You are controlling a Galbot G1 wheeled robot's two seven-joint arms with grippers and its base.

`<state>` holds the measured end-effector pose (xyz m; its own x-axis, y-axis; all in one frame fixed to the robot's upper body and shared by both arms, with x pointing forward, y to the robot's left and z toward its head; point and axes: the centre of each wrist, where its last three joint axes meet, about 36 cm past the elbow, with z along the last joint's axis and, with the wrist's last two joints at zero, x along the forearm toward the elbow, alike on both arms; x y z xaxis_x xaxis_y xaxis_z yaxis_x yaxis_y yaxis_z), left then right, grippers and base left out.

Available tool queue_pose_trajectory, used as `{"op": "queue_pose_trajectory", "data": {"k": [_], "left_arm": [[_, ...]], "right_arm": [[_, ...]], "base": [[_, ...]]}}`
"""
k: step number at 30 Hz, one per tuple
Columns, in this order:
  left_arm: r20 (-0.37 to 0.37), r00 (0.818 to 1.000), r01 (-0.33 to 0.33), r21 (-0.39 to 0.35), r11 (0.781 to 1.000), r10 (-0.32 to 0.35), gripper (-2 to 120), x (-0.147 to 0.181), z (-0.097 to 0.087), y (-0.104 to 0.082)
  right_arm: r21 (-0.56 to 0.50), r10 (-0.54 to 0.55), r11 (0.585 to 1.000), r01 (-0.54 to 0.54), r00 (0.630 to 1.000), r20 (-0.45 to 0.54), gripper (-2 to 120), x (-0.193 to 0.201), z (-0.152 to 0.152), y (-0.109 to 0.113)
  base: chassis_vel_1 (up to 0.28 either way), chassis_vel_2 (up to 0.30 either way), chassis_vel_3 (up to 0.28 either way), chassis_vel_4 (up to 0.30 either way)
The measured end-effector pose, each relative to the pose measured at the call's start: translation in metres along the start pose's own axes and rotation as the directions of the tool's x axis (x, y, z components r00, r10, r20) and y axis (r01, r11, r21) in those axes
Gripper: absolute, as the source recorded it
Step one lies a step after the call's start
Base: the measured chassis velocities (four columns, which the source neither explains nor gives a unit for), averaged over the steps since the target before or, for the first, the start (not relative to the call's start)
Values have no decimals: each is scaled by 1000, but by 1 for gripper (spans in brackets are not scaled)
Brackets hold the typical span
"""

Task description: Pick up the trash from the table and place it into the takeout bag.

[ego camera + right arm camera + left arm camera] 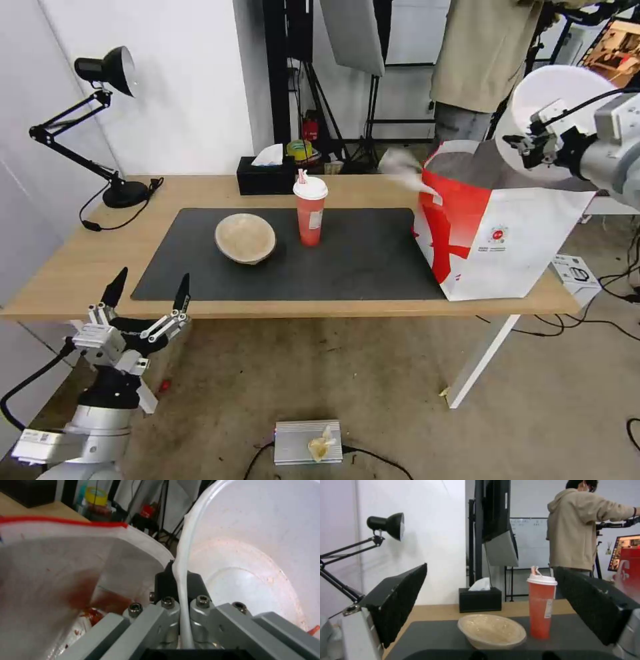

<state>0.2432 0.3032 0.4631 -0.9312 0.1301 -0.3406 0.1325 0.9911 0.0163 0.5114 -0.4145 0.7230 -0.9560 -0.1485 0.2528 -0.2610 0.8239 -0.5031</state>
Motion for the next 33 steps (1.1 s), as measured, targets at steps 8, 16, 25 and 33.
{"op": "queue_pose_trajectory", "data": {"k": [8,16,25,33], "left_arm": [[-11,1000,-6,2,1000,6,100,3,1,-4],[-16,1000,-8,3,1000,8,100,4,1,-7],[-18,1000,-4,2,1000,4,100,5,2,-8],[-18,1000,-2,4,1000,2,100,5,3,-10]], "right_arm": [[-39,17,999,-17,1000,10,0,0,12,-5],[-52,21,998,-20,1000,23,0,-2,14,-7],[-64,16,998,-13,999,46,0,-7,12,-4],[-66,-5,998,10,998,62,0,-10,10,4]], "base": [[0,0,0,0],[0,0,0,0],[0,0,0,0],[0,0,0,0]]}}
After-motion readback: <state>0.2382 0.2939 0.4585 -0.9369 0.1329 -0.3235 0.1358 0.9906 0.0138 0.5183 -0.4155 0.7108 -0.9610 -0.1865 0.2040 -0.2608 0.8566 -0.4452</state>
